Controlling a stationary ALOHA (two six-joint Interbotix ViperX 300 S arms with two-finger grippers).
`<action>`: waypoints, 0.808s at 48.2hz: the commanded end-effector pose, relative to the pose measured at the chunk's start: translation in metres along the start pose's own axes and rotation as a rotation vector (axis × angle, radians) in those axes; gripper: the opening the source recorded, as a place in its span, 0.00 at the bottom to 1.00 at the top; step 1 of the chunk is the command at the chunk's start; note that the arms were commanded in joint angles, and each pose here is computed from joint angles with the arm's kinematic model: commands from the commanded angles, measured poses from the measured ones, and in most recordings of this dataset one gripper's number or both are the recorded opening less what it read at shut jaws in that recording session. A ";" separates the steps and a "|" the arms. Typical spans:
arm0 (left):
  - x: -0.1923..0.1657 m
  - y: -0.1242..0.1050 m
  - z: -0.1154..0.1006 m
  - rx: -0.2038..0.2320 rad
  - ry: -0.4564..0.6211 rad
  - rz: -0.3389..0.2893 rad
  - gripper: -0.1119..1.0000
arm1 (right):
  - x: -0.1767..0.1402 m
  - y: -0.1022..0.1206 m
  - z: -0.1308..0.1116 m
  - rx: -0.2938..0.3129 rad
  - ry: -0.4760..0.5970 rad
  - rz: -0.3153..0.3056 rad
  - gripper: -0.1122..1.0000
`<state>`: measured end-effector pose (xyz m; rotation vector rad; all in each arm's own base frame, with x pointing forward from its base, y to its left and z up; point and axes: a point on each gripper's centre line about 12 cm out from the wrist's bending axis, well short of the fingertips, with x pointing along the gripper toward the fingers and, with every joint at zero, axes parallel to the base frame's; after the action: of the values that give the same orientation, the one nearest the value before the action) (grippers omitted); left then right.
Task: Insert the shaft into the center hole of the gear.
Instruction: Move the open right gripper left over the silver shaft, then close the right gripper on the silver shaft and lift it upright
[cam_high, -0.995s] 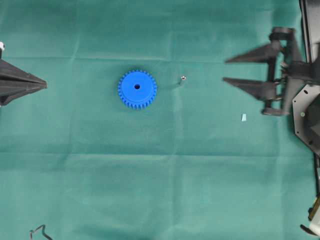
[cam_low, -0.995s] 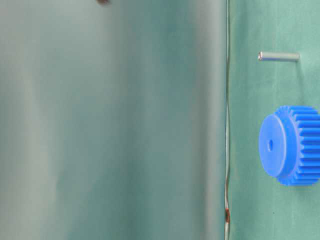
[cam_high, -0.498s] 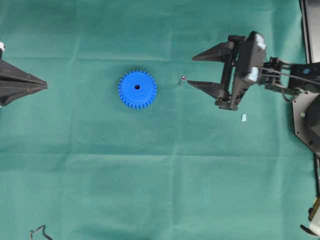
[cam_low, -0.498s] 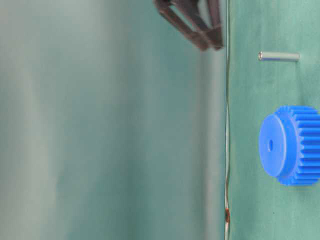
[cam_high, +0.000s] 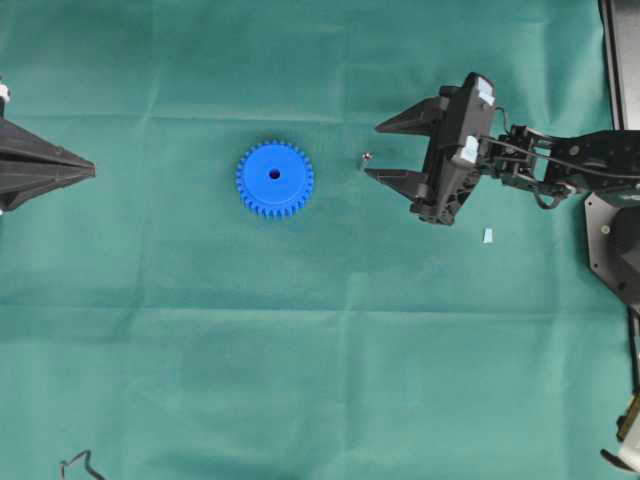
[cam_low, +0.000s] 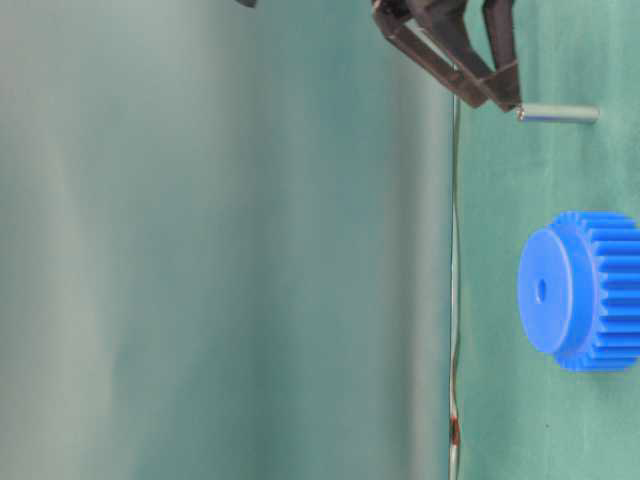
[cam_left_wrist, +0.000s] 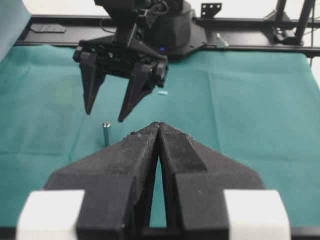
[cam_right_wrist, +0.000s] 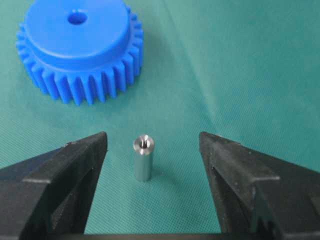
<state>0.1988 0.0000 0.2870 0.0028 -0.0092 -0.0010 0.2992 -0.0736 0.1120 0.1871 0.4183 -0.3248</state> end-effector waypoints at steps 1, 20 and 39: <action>0.003 0.001 0.008 0.005 -0.018 0.002 0.10 | 0.006 0.001 0.007 0.010 -0.025 -0.001 0.80; 0.003 0.001 0.007 0.002 -0.008 0.003 0.10 | 0.017 0.002 -0.001 0.016 0.000 -0.002 0.73; 0.003 0.001 0.006 0.002 -0.005 0.003 0.10 | 0.016 0.006 -0.004 0.015 0.009 0.011 0.25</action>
<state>0.1990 0.0000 0.2852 0.0028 0.0046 -0.0009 0.3113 -0.0703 0.0979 0.2040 0.4459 -0.3144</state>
